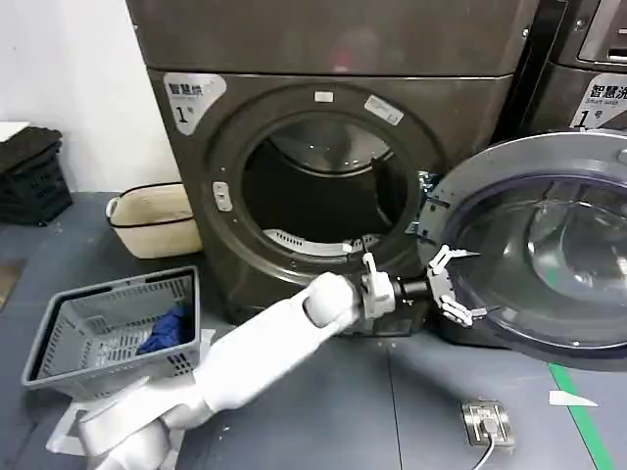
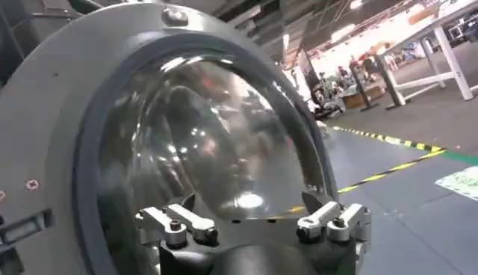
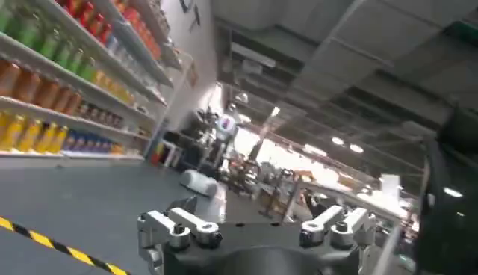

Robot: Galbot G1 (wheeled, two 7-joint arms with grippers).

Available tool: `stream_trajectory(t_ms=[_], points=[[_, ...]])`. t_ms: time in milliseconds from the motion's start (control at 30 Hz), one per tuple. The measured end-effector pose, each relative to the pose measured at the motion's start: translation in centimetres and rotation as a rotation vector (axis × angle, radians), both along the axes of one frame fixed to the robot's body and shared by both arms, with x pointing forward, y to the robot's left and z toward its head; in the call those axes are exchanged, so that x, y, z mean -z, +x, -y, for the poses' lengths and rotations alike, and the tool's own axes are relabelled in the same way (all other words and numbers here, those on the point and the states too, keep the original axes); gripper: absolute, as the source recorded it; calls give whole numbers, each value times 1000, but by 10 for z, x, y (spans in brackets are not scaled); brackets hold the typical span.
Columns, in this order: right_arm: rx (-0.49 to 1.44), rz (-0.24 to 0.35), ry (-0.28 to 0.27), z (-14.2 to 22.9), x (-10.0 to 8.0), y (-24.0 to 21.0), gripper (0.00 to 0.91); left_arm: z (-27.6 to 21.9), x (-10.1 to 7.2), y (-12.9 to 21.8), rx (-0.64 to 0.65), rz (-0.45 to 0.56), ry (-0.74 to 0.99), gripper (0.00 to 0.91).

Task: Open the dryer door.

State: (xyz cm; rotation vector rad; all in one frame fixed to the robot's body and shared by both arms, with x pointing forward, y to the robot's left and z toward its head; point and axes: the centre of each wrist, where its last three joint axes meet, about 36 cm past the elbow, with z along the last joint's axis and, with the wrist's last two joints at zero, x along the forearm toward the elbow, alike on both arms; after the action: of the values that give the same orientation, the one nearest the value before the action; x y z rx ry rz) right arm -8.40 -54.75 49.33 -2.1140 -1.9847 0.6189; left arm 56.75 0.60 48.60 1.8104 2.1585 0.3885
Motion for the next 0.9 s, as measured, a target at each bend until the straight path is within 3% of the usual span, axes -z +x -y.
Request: stream_trajectory(t_ms=[400, 667, 900], points=[[102, -36, 4, 3, 0, -18, 907, -67, -18, -46, -231, -122, 3, 907], [103, -30, 25, 2, 1, -14, 907, -146, -31, -65, -574, -333, -101, 907], [52, -6, 43, 0, 2, 0, 907, -218, -41, -81, -857, -421, -134, 907]])
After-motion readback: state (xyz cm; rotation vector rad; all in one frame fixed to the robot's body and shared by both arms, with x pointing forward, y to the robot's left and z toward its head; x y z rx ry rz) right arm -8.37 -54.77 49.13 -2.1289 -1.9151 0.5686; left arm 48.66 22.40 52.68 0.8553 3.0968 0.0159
